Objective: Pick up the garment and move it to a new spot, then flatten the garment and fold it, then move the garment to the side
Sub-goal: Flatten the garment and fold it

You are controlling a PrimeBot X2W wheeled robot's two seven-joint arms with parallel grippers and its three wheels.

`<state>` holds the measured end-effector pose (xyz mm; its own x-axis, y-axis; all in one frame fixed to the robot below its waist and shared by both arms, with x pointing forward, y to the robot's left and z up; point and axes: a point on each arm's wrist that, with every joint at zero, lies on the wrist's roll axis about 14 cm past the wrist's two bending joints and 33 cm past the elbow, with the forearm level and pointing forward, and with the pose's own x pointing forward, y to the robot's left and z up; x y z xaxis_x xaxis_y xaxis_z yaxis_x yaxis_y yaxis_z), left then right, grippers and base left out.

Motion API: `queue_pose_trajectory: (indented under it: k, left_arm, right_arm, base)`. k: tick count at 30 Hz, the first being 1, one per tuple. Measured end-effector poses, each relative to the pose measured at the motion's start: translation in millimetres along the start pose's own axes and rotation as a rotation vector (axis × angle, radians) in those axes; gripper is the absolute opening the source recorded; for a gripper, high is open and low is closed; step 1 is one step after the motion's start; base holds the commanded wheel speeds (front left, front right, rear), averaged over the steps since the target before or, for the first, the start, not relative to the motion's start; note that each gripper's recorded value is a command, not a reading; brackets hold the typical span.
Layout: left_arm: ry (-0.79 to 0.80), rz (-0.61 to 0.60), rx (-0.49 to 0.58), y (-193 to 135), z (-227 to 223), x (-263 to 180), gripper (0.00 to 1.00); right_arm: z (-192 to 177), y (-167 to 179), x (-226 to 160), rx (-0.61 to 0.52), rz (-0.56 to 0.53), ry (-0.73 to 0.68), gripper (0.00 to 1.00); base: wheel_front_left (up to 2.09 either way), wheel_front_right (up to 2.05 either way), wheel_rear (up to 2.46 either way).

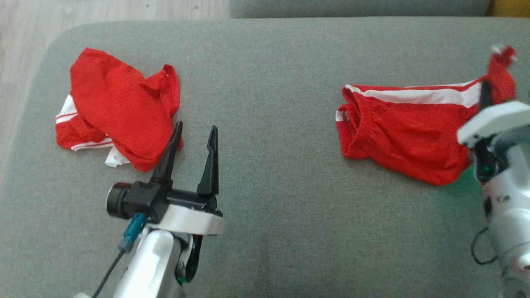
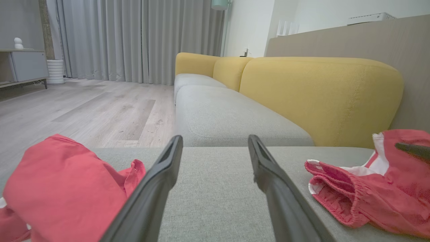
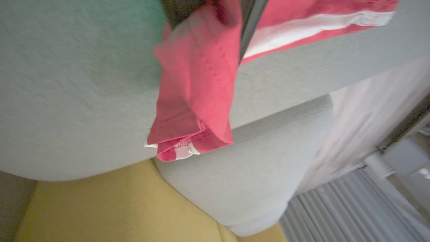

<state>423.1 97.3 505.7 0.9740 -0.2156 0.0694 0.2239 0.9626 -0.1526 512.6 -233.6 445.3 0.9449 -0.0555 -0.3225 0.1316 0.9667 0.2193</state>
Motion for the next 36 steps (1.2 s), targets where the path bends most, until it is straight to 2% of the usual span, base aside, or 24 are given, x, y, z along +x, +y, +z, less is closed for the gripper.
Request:
queue_pose_trajectory:
  k: [6, 14, 22, 25, 27, 28, 29, 32, 36]
  left_arm:
    - [0.011, 0.022, -0.002, 2.5, -2.0, -15.0, 1.0]
    - [0.006, 0.06, -0.001, 11.9, 1.7, -26.3, 1.0]
    - [-0.002, 0.098, -0.001, 22.0, 5.5, -33.0, 1.0]
    - [-0.003, 0.104, -0.009, 23.3, 5.7, -33.4, 1.0]
    - [-0.003, 0.101, -0.011, 22.5, 5.8, -33.0, 1.0]
    - [-0.004, 0.099, -0.011, 21.7, 6.0, -32.6, 1.0]
    - [-0.004, 0.096, -0.011, 21.0, 6.0, -32.2, 1.0]
    - [-0.005, 0.089, -0.012, 18.7, 6.1, -31.2, 1.0]
    - [-0.013, 0.074, -0.011, 13.5, 9.1, -29.6, 1.0]
  right_arm:
    - [26.4, 64.6, -3.4, 0.021, 0.168, -0.077, 0.0]
    - [-10.7, 142.6, -29.0, 0.034, 0.383, 0.022, 0.0]
    - [-60.0, 172.8, -51.8, -0.082, 0.495, 0.168, 0.0]
    - [-90.6, 165.5, -62.6, -0.213, 0.516, 0.257, 0.0]
    - [-106.5, 160.8, -70.1, -0.263, 0.527, 0.309, 0.0]
    - [-111.7, 159.7, -73.3, -0.295, 0.536, 0.32, 0.75]
    - [-114.3, 158.6, -75.2, -0.323, 0.543, 0.324, 1.0]
    - [-109.3, 150.3, -74.4, -0.366, 0.539, 0.291, 1.0]
    - [-86.3, 136.7, -69.1, -0.323, 0.497, 0.206, 1.0]
  base:
    - [0.0, 0.0, 0.0]
    - [0.0, 0.0, 0.0]
    - [0.0, 0.0, 0.0]
    - [0.0, 0.0, 0.0]
    - [0.0, 0.0, 0.0]
    - [0.0, 0.0, 0.0]
    - [0.0, 0.0, 0.0]
    - [0.0, 0.0, 0.0]
    - [0.0, 0.0, 0.0]
